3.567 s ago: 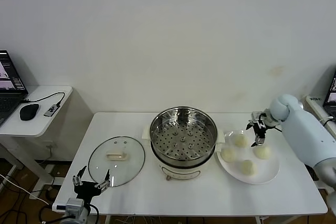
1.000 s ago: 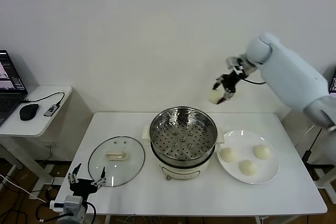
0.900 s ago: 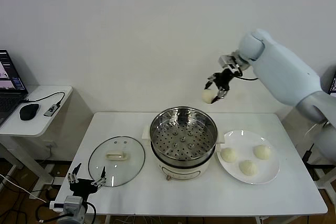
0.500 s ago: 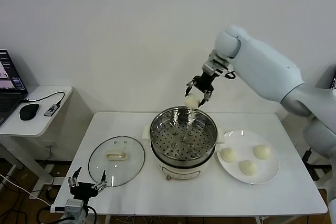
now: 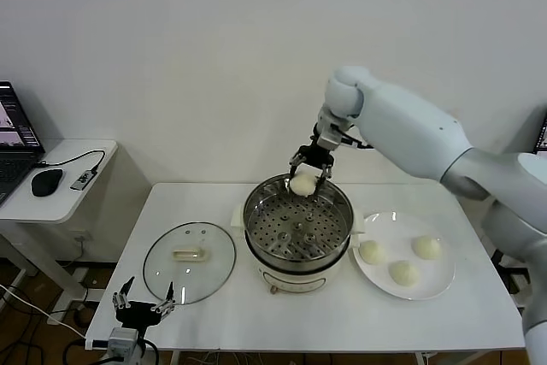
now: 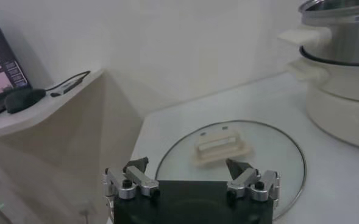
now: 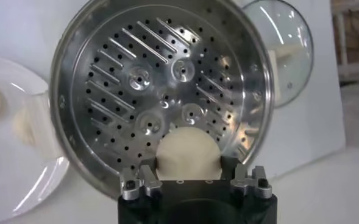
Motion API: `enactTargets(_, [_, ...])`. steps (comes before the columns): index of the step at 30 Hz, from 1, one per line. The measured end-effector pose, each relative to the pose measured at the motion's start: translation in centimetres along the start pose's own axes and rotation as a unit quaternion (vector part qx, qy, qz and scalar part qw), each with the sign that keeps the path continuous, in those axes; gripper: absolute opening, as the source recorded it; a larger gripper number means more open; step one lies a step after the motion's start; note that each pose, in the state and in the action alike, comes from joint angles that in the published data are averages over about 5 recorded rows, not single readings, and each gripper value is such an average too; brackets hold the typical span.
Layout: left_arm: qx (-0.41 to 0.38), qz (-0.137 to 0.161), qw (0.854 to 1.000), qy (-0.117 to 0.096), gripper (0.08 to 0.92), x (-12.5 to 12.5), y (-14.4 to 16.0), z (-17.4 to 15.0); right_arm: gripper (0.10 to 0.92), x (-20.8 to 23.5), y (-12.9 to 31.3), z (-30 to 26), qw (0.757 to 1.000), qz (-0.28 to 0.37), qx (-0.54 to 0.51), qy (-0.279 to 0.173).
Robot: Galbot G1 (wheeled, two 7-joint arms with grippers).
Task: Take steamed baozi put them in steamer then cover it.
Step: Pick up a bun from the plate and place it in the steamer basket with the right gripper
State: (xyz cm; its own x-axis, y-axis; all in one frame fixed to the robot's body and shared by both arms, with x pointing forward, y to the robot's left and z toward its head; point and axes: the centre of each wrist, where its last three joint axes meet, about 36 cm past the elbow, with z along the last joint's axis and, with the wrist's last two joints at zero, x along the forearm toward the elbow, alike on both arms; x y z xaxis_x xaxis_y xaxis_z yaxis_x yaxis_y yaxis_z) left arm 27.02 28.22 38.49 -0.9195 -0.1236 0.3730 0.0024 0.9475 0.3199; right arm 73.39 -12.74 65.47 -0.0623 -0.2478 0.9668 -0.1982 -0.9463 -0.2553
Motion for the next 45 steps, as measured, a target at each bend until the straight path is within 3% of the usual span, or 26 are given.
enactTargets(28, [-0.002, 0.009, 1.000, 0.015, 0.823, -0.1, -0.7, 0.9, 0.646, -7.0, 0.6, 0.9, 1.000, 0.010, 0.001, 0.027])
enactTargets(36, [-0.002, 0.012, 1.000, 0.014, 0.823, -0.2, -0.8, 0.9, 0.800, -7.0, 0.7, 0.9, 0.999, 0.011, -0.011, 0.029])
enactTargets(45, [-0.001, 0.015, 1.000, 0.010, 0.823, -0.2, -0.8, 0.6, 0.823, -3.6, 1.0, 0.9, 0.996, 0.021, -0.080, 0.021])
